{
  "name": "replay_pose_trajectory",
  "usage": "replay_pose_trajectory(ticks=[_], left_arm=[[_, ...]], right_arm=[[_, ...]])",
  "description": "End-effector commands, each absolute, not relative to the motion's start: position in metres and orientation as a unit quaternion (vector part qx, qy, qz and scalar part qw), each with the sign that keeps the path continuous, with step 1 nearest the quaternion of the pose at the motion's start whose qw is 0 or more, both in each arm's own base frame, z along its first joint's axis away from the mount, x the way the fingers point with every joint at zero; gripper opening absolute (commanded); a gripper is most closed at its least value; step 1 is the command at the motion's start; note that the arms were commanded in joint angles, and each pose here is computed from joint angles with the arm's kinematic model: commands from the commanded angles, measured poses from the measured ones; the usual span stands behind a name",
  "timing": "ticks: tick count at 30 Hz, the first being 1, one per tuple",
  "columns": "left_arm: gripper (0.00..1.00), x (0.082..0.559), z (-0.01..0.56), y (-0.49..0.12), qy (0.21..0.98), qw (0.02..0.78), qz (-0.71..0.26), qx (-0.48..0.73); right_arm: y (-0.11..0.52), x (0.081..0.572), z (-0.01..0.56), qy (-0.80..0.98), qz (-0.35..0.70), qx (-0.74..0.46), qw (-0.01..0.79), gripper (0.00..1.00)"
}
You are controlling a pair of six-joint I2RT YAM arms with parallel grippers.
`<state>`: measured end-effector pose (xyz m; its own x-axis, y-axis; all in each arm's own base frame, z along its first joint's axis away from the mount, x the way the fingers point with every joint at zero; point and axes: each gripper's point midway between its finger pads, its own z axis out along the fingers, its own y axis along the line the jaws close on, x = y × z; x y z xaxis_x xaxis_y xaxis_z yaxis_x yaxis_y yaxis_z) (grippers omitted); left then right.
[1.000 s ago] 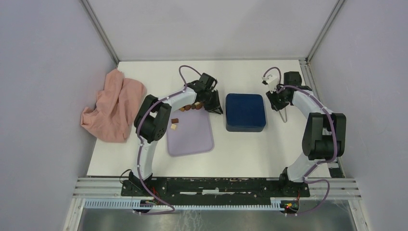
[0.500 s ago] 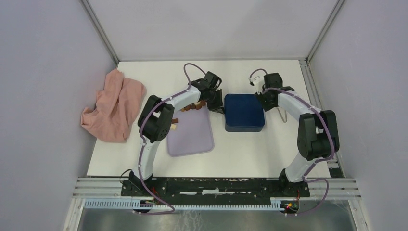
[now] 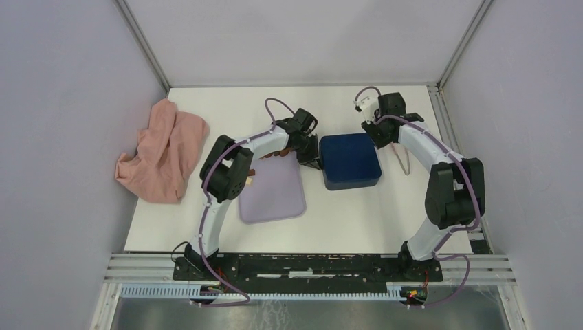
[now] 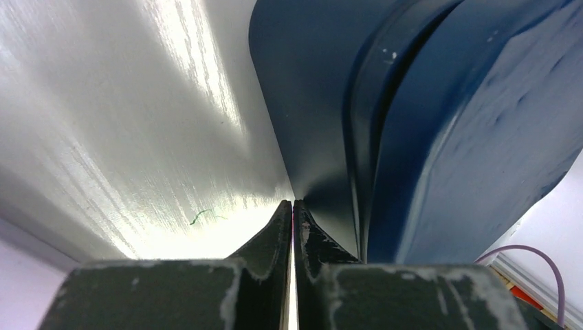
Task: Pack the chocolate
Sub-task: Adjust the packing box at the center of the board.
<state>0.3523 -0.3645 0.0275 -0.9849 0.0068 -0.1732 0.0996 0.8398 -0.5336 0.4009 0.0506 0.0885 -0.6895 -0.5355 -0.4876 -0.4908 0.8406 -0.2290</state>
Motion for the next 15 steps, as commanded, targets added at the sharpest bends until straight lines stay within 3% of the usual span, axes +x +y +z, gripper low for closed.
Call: replay_pose_trajectory(ticks=[1,8,11,15], left_arm=[[0.09,0.364,0.074,-0.373,0.933,0.121,-0.337,0.017],[0.16,0.369,0.112,-0.358,0.921,0.157,-0.356,0.02],[0.2,0.369,0.124,-0.351,0.914,0.166,-0.37,0.01],[0.25,0.369,0.128,-0.349,0.908,0.166,-0.386,0.001]], right_arm=[[0.076,0.421,0.158,0.862,0.006,-0.361,0.357,0.32],[0.173,0.379,0.227,0.715,0.252,-0.486,0.436,0.31],[0.197,0.37,0.236,0.691,0.271,-0.516,0.428,0.29],[0.215,0.359,0.207,0.7,0.272,-0.539,0.381,0.26]])
